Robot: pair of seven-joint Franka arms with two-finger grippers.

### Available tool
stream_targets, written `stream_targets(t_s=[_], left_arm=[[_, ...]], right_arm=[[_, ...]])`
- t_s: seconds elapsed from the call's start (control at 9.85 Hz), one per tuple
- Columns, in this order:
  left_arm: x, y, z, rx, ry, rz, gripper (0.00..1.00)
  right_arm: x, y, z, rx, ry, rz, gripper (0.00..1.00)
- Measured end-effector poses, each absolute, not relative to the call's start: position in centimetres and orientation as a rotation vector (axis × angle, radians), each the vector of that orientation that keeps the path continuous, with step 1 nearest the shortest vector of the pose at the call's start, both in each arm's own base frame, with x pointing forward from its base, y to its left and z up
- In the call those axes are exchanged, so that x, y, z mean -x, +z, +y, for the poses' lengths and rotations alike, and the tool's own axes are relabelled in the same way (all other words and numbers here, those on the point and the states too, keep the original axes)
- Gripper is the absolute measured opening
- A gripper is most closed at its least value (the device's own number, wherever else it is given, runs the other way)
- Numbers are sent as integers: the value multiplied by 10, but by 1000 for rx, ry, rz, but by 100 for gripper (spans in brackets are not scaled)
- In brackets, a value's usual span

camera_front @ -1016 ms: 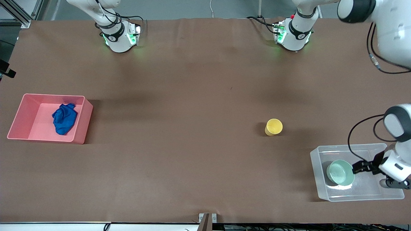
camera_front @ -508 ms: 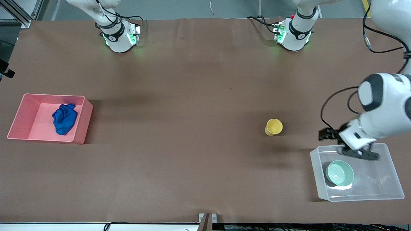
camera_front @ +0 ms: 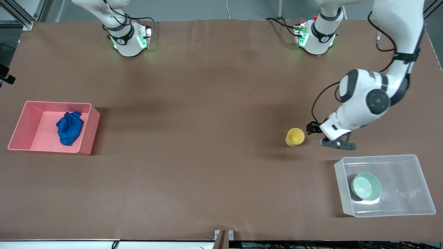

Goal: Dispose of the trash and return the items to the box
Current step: 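Move the left gripper to the yellow cup and grasp it, then carry the yellow cup with the left gripper and set it in the bowl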

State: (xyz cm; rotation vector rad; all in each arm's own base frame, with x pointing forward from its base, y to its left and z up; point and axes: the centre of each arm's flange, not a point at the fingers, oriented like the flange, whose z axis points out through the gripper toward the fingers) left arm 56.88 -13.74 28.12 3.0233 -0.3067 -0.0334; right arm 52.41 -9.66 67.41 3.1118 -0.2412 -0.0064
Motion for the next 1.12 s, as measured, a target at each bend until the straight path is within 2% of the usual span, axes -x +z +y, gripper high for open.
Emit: stream_targets(t_s=[0.3, 0.51, 0.91, 1.02, 1.12], left_arm=[[-565, 246, -159, -3003, 4, -361, 79], [-565, 223, -165, -2986, 20, -365, 67], [-570, 216, -165, -2976, 43, -356, 7], [-576, 222, -162, -2976, 67, -345, 3], [-587, 237, -154, -2978, 117, -326, 3]], right_arm=[[-524, 674, -96, -3112, -7, -240, 100], [-524, 674, -96, -3112, -7, -240, 100], [-524, 674, -96, -3112, -7, -240, 100], [-524, 674, -96, -3112, -6, -240, 100], [-524, 674, -96, -3112, -7, -240, 100]])
